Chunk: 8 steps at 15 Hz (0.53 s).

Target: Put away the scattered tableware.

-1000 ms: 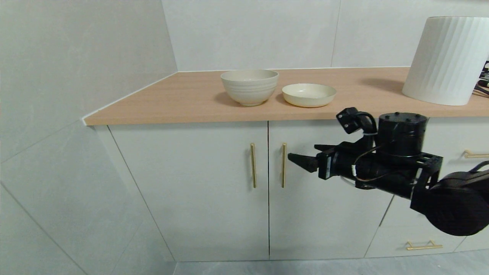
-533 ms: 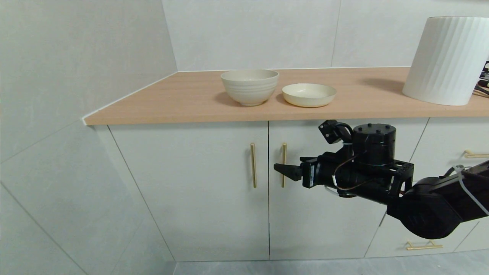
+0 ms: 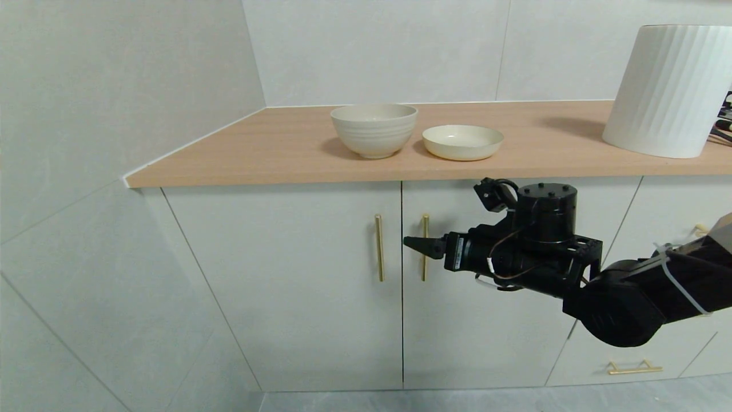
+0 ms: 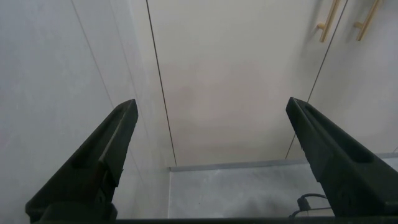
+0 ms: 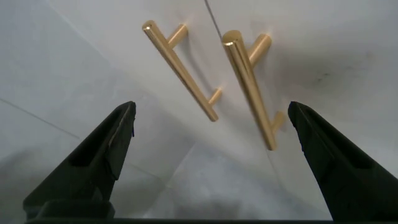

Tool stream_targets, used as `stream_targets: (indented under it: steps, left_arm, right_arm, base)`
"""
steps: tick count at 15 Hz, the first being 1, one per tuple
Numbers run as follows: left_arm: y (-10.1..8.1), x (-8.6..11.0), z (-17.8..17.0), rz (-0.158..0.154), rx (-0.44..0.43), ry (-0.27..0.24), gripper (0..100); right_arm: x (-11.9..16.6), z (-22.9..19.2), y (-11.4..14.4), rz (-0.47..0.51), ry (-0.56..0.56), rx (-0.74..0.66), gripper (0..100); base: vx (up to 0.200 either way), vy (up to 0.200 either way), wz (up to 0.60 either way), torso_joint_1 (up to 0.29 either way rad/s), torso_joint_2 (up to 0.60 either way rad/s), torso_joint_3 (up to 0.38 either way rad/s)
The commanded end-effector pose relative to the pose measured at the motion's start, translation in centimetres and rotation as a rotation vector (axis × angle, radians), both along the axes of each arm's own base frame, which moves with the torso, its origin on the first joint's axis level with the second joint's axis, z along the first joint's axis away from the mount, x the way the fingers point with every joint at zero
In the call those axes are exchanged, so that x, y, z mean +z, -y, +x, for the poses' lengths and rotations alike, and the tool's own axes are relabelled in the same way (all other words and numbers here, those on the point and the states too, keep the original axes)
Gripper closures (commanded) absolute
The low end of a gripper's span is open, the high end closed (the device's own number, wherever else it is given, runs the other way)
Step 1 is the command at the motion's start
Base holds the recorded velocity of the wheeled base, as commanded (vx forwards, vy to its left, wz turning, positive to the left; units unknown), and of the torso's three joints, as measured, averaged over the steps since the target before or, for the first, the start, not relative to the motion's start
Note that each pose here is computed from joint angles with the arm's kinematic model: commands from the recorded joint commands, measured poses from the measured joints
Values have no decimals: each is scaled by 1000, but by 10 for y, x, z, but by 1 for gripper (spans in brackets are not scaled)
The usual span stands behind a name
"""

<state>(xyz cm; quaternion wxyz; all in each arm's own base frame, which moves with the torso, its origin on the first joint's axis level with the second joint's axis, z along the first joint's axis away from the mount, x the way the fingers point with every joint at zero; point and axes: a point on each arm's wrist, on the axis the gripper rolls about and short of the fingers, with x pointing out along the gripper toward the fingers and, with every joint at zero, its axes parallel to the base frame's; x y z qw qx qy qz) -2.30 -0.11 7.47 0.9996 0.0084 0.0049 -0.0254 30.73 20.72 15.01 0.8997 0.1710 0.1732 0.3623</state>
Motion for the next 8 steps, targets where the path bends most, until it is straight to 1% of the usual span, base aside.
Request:
stream_targets:
  steps: [1, 4, 8]
  left_arm:
    - [0, 0, 0, 0, 0, -1, 0]
    - [0, 0, 0, 0, 0, -1, 0]
    - [0, 0, 0, 0, 0, -1, 0]
  right_arm:
    - [1, 1, -2, 26, -19, 17, 0]
    - [-4, 2, -6, 53, -64, 37, 0]
    - [-14, 9, -14, 67, -44, 38, 0]
  base:
    - [0, 0, 0, 0, 0, 0]
    - [0, 0, 0, 0, 0, 0]
    - [0, 0, 0, 0, 0, 0]
